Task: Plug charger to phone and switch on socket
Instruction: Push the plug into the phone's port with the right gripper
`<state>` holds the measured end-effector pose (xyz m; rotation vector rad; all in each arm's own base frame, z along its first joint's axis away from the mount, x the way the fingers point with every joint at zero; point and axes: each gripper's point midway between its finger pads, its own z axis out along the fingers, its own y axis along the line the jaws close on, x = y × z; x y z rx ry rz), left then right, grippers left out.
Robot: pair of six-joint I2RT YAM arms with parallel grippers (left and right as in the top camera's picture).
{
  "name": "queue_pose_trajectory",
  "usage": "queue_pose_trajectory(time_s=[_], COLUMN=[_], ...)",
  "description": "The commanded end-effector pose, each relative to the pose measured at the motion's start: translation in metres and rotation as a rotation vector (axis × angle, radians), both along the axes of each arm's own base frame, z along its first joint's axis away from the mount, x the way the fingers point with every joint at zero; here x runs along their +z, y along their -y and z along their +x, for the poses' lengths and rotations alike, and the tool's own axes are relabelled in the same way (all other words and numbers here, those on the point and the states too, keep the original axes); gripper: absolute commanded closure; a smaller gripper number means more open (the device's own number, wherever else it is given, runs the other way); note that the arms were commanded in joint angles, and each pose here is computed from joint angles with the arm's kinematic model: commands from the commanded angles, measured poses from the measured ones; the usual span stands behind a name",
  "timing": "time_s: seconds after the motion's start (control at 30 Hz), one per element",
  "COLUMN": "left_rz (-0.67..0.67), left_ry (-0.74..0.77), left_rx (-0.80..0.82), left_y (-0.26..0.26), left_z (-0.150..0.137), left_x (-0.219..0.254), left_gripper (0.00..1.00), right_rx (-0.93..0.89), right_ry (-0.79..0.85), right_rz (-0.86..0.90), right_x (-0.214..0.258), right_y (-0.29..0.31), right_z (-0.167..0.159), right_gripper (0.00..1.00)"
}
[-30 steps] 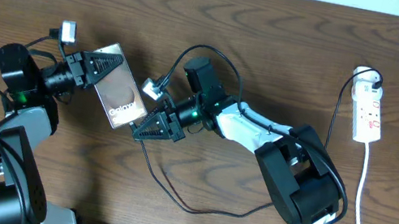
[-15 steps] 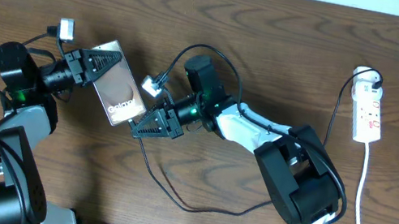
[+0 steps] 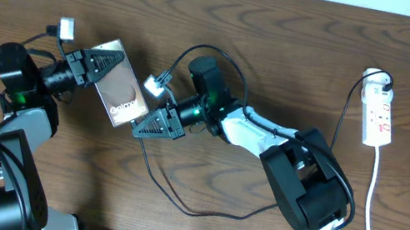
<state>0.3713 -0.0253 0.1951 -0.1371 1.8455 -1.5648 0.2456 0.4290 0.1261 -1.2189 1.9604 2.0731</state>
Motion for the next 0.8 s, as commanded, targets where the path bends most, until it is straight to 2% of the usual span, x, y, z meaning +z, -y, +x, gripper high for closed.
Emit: queue_pose_trajectory(time_s=[0.0,0.77], left_rz=[-0.011,-0.011], left_ry=[0.008,0.011], left_rx=[-0.126,-0.149], left_y=[0.016,0.018], left_z=[-0.019,-0.022], left_x=[0.006,0.007], left_gripper=[0.92,0.92], right_rx=[-0.128,-0.190], right_ry=[0.046,0.059], right_rz=[-0.024,-0.016], right_x=[0.003,0.008], right_y=[-0.010,-0.016], right_z=[0.028,0.040], right_gripper=[0.99,0.99])
